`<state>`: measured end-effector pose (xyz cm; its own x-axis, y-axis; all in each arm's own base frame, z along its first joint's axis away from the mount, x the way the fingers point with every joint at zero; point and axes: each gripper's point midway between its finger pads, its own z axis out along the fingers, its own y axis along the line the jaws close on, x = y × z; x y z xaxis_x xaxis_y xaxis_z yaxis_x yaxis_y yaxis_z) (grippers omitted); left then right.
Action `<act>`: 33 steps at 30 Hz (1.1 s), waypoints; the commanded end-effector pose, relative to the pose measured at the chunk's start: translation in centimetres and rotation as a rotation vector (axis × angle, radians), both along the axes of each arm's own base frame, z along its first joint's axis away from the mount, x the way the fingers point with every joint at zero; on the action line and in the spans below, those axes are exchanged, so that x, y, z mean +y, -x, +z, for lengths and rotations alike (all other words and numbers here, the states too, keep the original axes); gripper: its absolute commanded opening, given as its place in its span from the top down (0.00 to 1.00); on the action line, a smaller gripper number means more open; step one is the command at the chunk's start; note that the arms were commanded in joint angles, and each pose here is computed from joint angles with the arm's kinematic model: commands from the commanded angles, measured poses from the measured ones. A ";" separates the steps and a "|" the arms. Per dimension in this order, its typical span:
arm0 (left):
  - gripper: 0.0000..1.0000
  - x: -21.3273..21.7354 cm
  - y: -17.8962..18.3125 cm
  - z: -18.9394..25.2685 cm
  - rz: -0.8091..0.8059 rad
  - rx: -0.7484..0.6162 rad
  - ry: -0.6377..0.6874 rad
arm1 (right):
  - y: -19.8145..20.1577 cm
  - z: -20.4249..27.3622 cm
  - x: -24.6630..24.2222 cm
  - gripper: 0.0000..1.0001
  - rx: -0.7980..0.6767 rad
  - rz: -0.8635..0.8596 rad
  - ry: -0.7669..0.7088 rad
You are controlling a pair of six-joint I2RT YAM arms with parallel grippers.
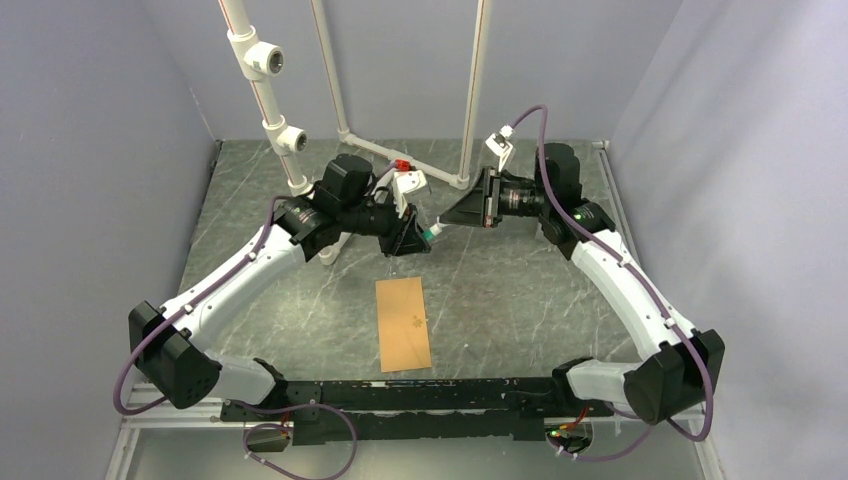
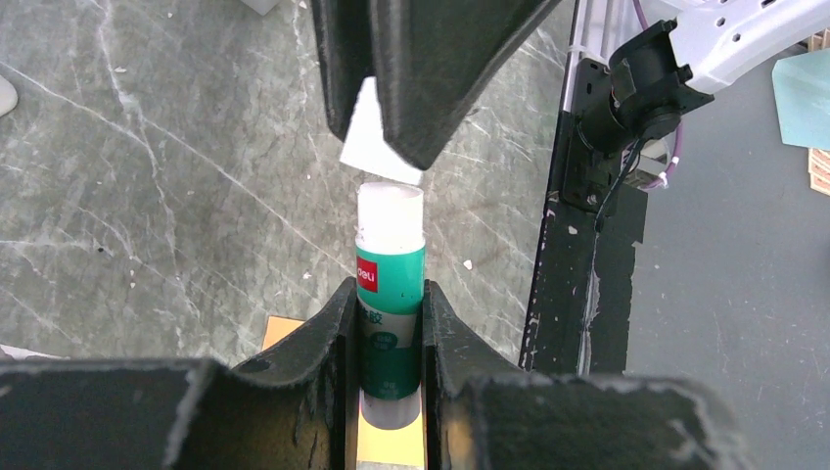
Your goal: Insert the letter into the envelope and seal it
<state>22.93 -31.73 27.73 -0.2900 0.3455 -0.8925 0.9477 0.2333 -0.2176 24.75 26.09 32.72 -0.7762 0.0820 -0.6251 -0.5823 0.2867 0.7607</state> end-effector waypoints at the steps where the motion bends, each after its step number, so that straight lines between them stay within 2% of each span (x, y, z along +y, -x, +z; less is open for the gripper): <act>1: 0.97 -0.3 -0.3 1.7 -0.015 -0.066 0.019 | -0.7 0.3 -0.1 1.00 -0.027 -0.029 0.055; 12: 0.98 -0.3 -0.7 1.3 -0.008 -0.097 -0.001 | -0.4 -0.8 0.6 1.00 0.017 0.009 0.112; 20: 0.97 0.2 -1.4 0.4 -0.011 -0.150 -0.073 | -0.3 -1.4 0.2 1.00 0.036 0.000 0.168; 26: 0.98 0.7 -1.3 0.0 -0.013 -0.156 -0.101 | -0.6 0.5 -0.1 1.00 -0.015 -0.042 0.148; 33: 0.98 0.7 -1.1 0.0 -0.008 -0.148 -0.091 | -0.5 0.0 0.0 1.00 0.009 -0.035 0.148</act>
